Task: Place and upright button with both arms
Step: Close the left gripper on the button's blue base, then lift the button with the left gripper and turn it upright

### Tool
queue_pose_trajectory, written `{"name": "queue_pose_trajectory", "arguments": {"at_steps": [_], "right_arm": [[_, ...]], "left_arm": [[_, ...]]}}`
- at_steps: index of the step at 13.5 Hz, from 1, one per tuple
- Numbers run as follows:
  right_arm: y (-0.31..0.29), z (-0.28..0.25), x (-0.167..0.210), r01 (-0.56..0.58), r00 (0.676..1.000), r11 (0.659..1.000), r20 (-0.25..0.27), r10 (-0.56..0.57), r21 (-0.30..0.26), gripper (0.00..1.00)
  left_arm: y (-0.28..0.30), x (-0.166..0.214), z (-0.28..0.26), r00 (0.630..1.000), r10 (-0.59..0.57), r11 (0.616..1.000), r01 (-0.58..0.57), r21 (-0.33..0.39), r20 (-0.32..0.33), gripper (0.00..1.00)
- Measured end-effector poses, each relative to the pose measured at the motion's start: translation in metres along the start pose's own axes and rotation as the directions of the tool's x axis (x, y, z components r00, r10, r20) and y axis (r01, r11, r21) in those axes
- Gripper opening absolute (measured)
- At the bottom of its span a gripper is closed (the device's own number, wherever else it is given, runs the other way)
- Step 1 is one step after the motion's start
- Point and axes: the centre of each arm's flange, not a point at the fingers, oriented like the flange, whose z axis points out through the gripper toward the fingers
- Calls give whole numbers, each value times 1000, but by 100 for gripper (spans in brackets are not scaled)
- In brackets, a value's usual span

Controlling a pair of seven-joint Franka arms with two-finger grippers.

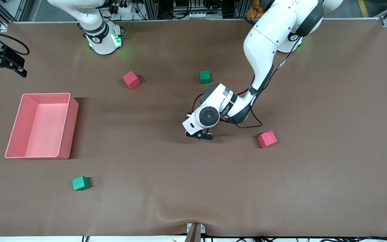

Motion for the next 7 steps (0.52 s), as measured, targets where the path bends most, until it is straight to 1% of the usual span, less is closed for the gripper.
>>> {"name": "queue_pose_trajectory", "arguments": {"at_steps": [4, 7], "right_arm": [[0, 0, 0, 0, 1000, 1000, 0, 0, 0, 100], [0, 0, 0, 0, 1000, 1000, 0, 0, 0, 100]], "left_arm": [[3, 3, -10, 1000, -8, 1000, 8, -12, -22, 41], [10, 4, -23, 996, -82, 996, 81, -31, -47, 41]]}}
